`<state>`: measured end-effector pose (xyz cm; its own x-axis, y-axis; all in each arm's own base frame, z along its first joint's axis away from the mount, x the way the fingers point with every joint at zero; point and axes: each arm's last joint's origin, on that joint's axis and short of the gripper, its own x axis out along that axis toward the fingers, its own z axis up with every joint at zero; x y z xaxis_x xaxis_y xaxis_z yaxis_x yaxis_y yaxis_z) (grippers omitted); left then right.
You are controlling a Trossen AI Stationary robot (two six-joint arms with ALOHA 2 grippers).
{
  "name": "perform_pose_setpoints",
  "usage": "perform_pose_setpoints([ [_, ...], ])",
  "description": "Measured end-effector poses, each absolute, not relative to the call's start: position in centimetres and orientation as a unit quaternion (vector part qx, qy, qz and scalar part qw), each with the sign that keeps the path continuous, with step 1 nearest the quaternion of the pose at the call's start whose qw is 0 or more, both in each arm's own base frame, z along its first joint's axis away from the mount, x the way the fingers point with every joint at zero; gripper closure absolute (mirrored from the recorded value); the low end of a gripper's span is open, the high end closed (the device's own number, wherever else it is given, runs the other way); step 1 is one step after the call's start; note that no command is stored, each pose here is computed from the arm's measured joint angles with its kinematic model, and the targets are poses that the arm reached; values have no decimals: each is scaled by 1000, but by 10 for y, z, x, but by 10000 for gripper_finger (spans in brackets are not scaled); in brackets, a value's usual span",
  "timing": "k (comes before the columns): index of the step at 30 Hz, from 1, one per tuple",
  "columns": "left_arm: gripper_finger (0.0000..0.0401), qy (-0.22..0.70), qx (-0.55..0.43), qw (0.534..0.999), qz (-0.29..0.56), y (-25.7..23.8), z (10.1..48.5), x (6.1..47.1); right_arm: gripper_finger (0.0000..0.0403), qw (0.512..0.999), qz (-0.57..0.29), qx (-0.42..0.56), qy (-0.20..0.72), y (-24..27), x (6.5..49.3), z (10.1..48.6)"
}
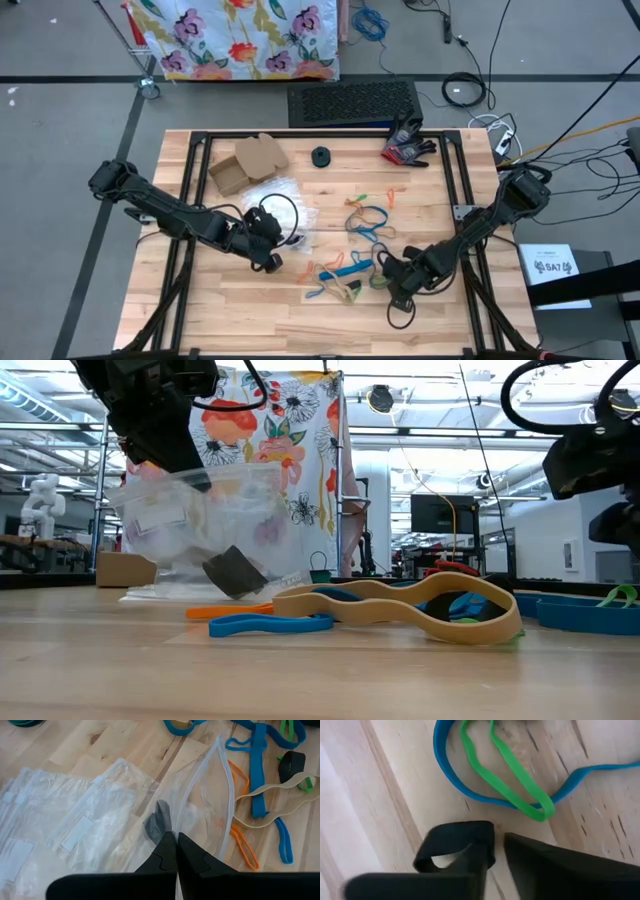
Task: Sort rubber bands
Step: Put the black rubber band into the transparent zip bag
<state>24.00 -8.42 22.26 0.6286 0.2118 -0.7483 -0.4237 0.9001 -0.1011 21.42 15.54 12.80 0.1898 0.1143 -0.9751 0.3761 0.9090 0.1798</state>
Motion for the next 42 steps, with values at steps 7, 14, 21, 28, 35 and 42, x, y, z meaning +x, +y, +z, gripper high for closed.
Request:
perform_pose_setpoints([
  [7, 401, 380, -144, 896, 178, -83, 224, 243, 401, 769, -50, 219, 599, 155, 211, 156],
  [14, 401, 351, -168, 902, 189, -72, 228, 252, 402, 856, -52, 179, 482, 143, 241, 206],
  [21, 401, 316, -198, 907, 196, -60, 233, 261, 402, 924, -119, 100, 348, 108, 282, 246],
  [28, 401, 300, -209, 918, 157, -53, 233, 274, 403, 968, -117, 63, 214, 72, 313, 272],
  [35, 401, 290, -220, 924, 117, -39, 222, 300, 403, 971, -114, 67, 197, 42, 331, 267],
  [42, 401, 290, -218, 922, 135, -23, 223, 320, 403, 960, -107, 65, 248, 35, 345, 238],
])
